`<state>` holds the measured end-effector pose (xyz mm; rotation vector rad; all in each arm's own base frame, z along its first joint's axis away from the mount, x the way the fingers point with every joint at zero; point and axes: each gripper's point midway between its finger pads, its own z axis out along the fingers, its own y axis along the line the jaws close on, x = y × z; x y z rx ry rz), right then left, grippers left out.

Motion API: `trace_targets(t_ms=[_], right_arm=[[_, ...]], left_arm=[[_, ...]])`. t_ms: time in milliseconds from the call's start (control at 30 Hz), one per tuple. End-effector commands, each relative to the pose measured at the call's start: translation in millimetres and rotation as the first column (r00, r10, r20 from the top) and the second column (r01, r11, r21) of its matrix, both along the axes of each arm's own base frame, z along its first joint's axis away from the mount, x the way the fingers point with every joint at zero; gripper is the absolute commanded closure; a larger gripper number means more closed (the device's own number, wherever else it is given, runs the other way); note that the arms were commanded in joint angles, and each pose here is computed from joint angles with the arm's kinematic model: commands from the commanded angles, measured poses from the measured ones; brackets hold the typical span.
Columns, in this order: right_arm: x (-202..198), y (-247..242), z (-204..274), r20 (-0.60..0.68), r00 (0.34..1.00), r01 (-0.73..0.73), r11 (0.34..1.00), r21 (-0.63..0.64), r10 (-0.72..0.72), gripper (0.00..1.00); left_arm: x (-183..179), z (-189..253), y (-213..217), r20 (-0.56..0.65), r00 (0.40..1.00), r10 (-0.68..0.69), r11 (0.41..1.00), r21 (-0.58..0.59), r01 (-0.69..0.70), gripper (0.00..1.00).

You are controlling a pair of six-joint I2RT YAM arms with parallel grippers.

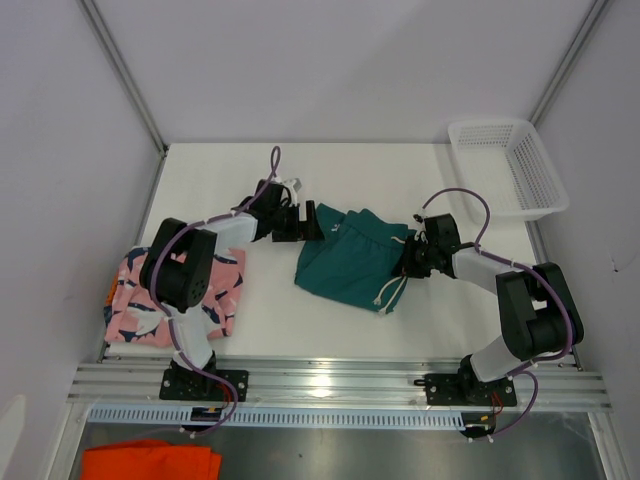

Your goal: Fold and stack the shorts

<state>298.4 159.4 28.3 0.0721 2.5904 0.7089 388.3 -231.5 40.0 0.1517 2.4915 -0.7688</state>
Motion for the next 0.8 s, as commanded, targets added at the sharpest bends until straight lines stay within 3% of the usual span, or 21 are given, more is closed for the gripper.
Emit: trace_targets(t_ms=[0,233,767], right_arm=[[6.9,4.0,5.2,0.029,0.999,-0.021,1.0,0.014,0.021,0.93],[7.8,6.7,7.3,0.033,0.999,-0.025,0.999,0.028,0.024,0.92],[9.3,8.8,7.9,0.03,0.999,-0.033,0.999,0.035,0.031,0.93]], left_arm=[[-5.0,19.3,-14.0,0.035,0.997,-0.071,0.991,-0.114,0.075,0.01],[-20.2,15.4,-47.5,-0.002,0.982,-0.19,0.925,-0.337,0.178,0.01],[-35.5,23.5,-56.0,0.026,0.965,-0.261,0.893,-0.374,0.252,0.01]])
